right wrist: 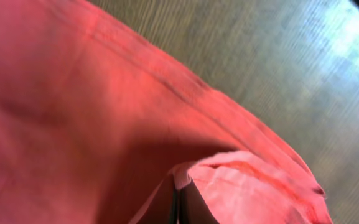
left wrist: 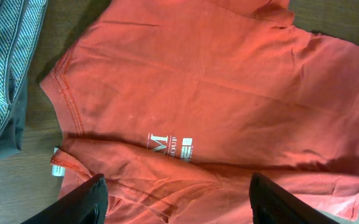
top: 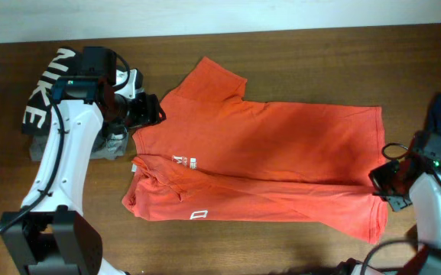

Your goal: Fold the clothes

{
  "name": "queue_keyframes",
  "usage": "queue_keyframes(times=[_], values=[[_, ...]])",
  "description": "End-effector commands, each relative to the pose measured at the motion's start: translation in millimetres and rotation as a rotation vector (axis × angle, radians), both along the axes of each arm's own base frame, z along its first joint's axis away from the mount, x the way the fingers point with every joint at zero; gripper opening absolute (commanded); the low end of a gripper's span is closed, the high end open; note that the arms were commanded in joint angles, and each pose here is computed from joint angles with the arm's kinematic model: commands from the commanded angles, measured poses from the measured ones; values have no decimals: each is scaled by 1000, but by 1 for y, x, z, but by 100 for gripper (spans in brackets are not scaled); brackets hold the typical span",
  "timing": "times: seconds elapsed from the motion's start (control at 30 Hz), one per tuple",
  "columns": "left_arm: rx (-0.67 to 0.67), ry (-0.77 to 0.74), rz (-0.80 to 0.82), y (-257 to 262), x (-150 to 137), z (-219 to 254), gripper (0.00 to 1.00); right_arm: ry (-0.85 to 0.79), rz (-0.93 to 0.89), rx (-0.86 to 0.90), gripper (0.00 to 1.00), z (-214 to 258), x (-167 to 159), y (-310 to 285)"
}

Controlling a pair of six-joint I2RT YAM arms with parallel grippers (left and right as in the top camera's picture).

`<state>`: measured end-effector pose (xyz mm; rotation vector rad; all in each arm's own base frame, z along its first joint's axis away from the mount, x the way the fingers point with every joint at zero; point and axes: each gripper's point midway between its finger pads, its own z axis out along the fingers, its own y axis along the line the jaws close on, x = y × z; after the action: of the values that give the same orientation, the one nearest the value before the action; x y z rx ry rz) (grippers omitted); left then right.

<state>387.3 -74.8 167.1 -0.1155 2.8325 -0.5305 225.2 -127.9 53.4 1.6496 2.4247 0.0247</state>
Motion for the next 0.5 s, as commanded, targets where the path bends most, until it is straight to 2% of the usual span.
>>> queue_keyframes(times=[0.0,0.23,0.4,0.47], values=[[-9,-44,-17,-1,1,15,72,9,-12,-15,4,-13,8,-9],[-10,-52,-17,-1,3,15,72,-143,83,-35,4,-7,47,-15],[-10,-57,-17,-1,4,16,73,-154,89,-33,5,-6,49,-14],[-10,-59,-17,-1,4,16,73,-147,89,-29,22,-7,47,-13]])
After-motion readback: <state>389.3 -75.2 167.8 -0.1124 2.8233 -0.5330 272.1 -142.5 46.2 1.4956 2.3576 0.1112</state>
